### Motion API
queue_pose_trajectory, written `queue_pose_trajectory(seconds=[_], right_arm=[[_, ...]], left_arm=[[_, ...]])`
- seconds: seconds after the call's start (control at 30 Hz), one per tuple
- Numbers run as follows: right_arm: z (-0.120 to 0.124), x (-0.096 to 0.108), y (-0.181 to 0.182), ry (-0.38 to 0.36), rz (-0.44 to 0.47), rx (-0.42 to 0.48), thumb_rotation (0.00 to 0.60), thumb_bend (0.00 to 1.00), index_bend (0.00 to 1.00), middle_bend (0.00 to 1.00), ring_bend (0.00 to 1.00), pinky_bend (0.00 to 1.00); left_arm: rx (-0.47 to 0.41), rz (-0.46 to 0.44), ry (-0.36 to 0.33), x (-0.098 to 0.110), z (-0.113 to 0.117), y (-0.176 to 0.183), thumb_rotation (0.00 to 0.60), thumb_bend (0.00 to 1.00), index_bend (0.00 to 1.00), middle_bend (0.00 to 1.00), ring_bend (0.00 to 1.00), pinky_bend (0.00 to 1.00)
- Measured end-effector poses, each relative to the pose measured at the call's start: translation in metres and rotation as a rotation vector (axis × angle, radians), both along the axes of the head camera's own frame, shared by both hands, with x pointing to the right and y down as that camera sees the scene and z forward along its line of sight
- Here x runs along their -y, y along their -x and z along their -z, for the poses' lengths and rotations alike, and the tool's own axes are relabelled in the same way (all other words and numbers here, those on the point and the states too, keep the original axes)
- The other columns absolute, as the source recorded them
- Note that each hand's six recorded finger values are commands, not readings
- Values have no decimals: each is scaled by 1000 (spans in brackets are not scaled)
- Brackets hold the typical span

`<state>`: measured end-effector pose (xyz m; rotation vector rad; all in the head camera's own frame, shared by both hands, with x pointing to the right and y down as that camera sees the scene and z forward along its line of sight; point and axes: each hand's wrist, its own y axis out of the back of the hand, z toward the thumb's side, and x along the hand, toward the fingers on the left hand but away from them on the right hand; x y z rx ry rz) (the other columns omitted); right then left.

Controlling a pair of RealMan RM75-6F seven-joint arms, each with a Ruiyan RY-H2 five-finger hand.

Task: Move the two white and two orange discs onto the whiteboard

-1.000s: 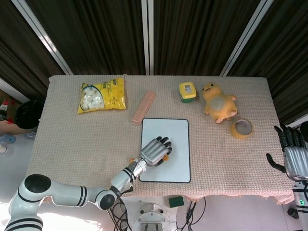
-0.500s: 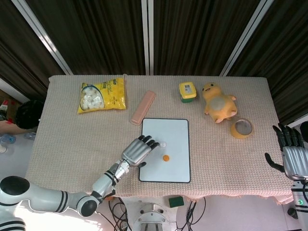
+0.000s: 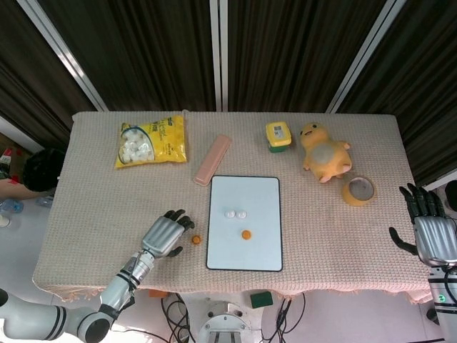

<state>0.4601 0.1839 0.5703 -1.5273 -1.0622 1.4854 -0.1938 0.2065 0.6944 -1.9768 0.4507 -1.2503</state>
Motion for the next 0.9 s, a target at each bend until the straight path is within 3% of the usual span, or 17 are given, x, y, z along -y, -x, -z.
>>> queue_pose_trajectory(seconds=[0.1,0.33,0.9], right_arm=[[1,0,-1,0,-3,-5,598,317,0,0,0,0],[-1,1,-3,9,-13,-6,596,317,0,0,0,0],[-5,0,-4,18,-19,-8,595,317,0,0,0,0]], left_arm=[[-9,-14,-30,-1,-9,-2,600,247,365,318,172,232],[-49,-12,17,-7,-23,-11,600,250,386,317,173,232],[-64,-18,30,-4,-26,-19,600,296,425,317,172,233]])
